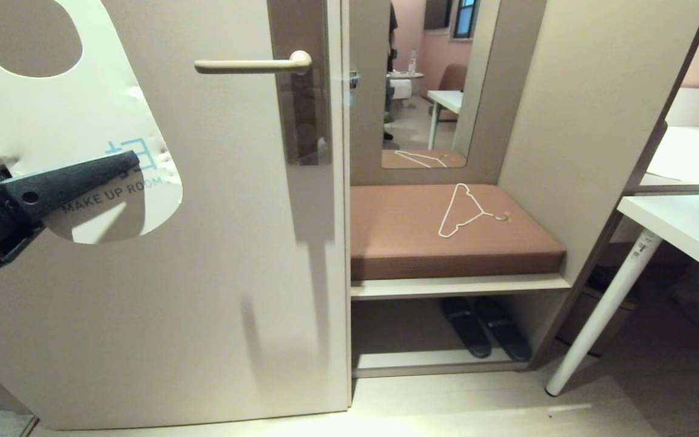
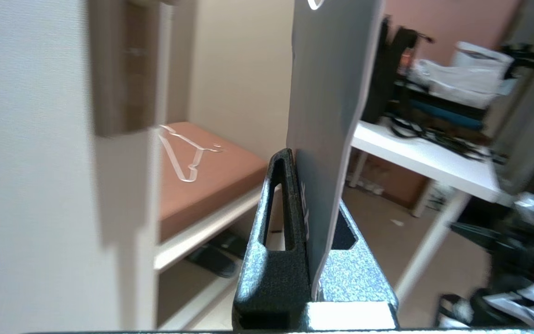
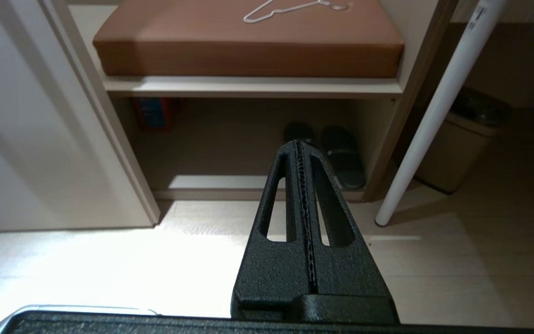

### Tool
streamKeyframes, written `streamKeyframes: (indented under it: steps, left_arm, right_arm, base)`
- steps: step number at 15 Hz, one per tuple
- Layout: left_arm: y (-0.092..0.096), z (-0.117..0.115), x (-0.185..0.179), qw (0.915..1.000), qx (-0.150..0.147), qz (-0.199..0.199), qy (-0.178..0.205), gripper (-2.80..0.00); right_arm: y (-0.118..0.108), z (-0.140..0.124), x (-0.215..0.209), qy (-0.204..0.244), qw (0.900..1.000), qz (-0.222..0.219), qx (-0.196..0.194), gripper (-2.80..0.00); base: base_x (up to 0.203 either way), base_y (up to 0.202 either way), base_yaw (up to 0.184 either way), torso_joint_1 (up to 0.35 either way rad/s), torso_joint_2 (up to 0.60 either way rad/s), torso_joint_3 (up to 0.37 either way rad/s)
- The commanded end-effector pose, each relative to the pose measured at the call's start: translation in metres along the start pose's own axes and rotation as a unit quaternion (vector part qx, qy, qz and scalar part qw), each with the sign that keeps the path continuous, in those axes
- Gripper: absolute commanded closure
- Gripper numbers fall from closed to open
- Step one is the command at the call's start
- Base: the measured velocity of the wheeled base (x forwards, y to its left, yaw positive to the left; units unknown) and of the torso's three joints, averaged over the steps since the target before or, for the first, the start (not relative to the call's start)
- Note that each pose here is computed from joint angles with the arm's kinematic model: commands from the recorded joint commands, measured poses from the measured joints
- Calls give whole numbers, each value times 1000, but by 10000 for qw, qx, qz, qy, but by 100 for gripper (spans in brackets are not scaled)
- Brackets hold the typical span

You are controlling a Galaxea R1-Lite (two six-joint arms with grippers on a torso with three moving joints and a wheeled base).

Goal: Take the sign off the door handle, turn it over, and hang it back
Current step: Hang the sign back with the other side facing out

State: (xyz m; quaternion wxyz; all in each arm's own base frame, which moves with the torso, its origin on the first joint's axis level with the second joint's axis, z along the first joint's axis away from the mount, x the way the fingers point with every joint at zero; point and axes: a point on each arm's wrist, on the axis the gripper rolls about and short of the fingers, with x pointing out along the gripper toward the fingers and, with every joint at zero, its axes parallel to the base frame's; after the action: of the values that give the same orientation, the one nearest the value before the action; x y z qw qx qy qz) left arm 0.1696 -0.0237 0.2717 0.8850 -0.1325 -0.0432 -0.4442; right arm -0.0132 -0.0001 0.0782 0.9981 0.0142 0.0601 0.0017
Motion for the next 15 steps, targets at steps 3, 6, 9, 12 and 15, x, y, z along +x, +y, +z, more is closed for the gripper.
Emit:
streamKeyframes:
  steps: [3,6,9,12,15]
  left_arm:
    - [39,-9,17,9989,185,371,219,0]
    - [48,-11,20,9962,353,783,162,0]
    - [55,-11,23,9921,567,1118,102,0]
    - [66,-12,29,9856,931,1382,276,0]
    - [72,-3,37,9819,939,1586,446,0]
  right_arm:
    - [0,-2,-6,-397,9992,-5,6,0]
    - [0,-3,-9,-616,9981,-7,4,0]
    - [0,-3,-9,-622,9981,-7,11,0]
    - [0,-3,-9,-616,9981,-7,11,0]
    - [0,-3,-9,-624,9981,-7,11,0]
  base:
    - [0,0,0,0,0,0]
    - [0,0,0,0,0,0]
    - [0,0,0,0,0,0]
    - [0,0,0,0,0,0]
    - [0,0,0,0,0,0]
